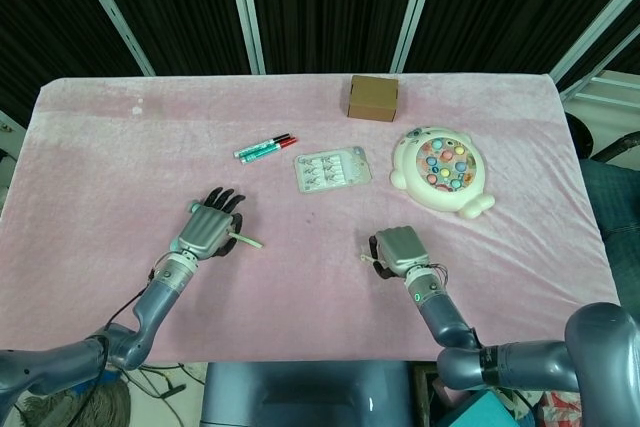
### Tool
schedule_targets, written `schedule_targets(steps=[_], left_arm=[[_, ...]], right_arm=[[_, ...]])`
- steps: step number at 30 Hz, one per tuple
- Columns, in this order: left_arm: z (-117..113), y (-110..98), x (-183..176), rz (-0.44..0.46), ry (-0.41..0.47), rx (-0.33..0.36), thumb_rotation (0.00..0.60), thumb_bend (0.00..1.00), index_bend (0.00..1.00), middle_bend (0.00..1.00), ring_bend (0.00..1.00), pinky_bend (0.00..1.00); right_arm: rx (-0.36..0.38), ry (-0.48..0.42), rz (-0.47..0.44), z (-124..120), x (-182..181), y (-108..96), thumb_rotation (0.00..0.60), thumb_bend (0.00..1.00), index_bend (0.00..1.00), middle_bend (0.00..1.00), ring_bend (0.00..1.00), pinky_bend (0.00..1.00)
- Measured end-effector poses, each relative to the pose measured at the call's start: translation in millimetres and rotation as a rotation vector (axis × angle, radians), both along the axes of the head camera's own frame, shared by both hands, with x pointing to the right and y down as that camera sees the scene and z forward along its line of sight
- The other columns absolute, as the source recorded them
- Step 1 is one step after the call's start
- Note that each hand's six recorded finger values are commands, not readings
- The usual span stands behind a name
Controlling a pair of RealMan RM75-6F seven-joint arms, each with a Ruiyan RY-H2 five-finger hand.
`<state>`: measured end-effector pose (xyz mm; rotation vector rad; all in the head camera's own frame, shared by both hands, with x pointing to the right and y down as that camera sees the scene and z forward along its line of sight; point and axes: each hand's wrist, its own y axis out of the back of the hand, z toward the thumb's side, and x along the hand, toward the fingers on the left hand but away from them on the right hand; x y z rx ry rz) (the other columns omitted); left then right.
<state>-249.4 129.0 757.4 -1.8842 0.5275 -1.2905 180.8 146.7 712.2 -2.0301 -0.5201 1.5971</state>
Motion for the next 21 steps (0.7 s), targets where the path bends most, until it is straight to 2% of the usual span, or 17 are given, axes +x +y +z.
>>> schedule_targets(steps=[2,5,9,14,21], left_arm=[[1.7,1.5,-1.1,0.012,-0.014,-0.006,0.6,0.16,0.27,0.05,0.0,0.0],[1.5,1.8,-2.5,0.032,-0.035,0.0,0.6,0.13,0.21,0.03,0.0,0.0],[-4.5,-1.1,-1.2,0.022,-0.027,0.007,0.6,0.11,0.2,0.03,0.0,0.0],[-19.9,-10.1,2.4,-0.014,0.022,0.032,0.6,0.11,0.2,0.03,0.0,0.0],[-65.0,-30.9,-3.0,-0.05,0.101,0.105,0.6,0.15,0.23,0.03,0.0,0.0]], right_arm=[[-0.031,0.001,0.001,0.5,1.8,2.5,0.6,0.32,0.23,0.74,0.93,0.92],[-0.063,0.018,-0.006,-0.5,6.7,3.1,0.6,0.29,0.17,0.74,0.93,0.92],[-0.082,0.038,-0.016,-5.4,10.0,1.0,0.6,0.28,0.16,0.74,0.93,0.92],[-0.058,0.019,0.018,-18.2,12.8,-13.1,0.6,0.28,0.15,0.74,0.93,0.91],[0.009,0.044,0.069,-48.0,45.7,-44.1,0.6,0.28,0.14,0.74,0.93,0.91]])
